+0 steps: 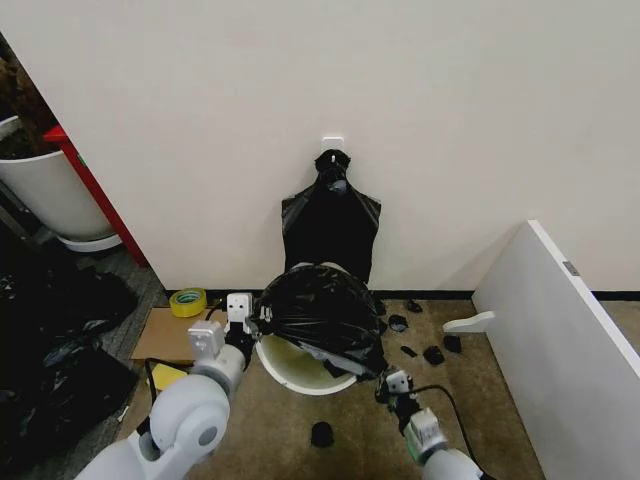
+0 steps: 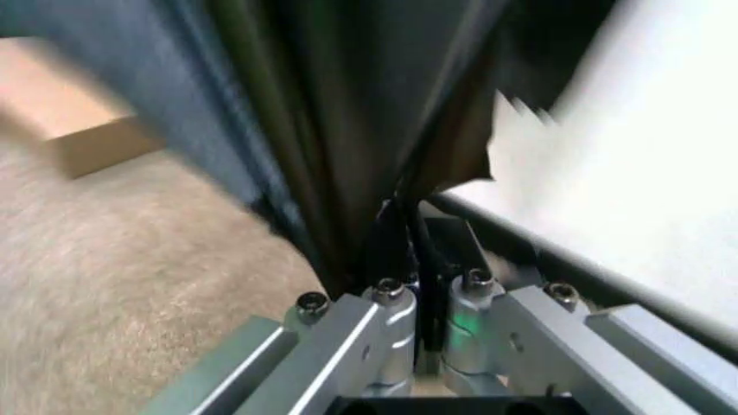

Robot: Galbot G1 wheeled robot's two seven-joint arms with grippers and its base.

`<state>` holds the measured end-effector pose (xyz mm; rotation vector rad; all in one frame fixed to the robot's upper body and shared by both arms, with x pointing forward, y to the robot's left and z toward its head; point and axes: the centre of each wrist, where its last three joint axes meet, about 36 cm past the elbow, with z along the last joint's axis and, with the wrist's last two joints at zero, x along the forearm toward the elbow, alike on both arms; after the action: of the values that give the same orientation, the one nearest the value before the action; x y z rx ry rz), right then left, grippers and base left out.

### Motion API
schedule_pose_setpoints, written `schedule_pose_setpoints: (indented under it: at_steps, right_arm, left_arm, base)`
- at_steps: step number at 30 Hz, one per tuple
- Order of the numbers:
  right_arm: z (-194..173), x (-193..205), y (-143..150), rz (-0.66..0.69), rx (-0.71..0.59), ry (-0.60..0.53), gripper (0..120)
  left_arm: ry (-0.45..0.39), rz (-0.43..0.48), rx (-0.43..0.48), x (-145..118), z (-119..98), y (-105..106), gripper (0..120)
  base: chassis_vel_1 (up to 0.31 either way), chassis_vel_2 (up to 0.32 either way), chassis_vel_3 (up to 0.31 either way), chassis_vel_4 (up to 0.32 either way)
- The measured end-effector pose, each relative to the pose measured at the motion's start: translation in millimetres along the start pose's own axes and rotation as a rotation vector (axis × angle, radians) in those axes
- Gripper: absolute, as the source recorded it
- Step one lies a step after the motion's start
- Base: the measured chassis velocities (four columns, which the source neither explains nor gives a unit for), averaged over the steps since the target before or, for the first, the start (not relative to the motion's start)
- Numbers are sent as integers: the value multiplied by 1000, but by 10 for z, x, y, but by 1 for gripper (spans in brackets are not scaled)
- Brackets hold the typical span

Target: Place the garbage bag over the trash bin.

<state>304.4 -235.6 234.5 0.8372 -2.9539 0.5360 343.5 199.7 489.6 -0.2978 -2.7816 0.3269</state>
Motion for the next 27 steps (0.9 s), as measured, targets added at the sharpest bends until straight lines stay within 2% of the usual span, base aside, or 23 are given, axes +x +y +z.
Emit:
schedule_pose_setpoints:
  at_steps: [4,8,10,12,15,16,21,26,27]
  right_arm:
    - [341,-107,-287,-87,143,-117,0]
    - [658,-183,-605,-181,268,-187,15]
    - [658,-183,-605,-181,268,-187,15]
    - [750,-177,-720,-222,316,-217,28]
    - [723,-165,-807,-204,319,-240,41]
    - [723,-165,-807,-204,319,-240,41]
    - [508,-34,-1010,-186,346,-281,62]
    - [292,50,-1046,-151,376,-339,77]
    - [226,66,-1044,-133,399,-360,83]
  left_arm:
    - [7,-1,10,-21,-24,0,0]
    - [3,-4,26,-97,-62,9,1]
    - [3,-4,26,-97,-62,9,1]
    - [-2,-7,34,-152,-86,23,1]
    - [-9,-14,43,-228,-93,44,0]
    - [-9,-14,43,-228,-93,44,0]
    - [6,-39,53,-341,-39,98,0]
    - [18,-52,57,-400,5,129,0]
    - [22,-57,58,-421,18,139,0]
  base:
    - [0,0,0,0]
    - [0,0,0,0]
    - [0,0,0,0]
    - [0,0,0,0]
    - [0,0,0,0]
    - [0,0,0,0]
    - [0,0,0,0]
    - [0,0,0,0]
    - [0,0,0,0]
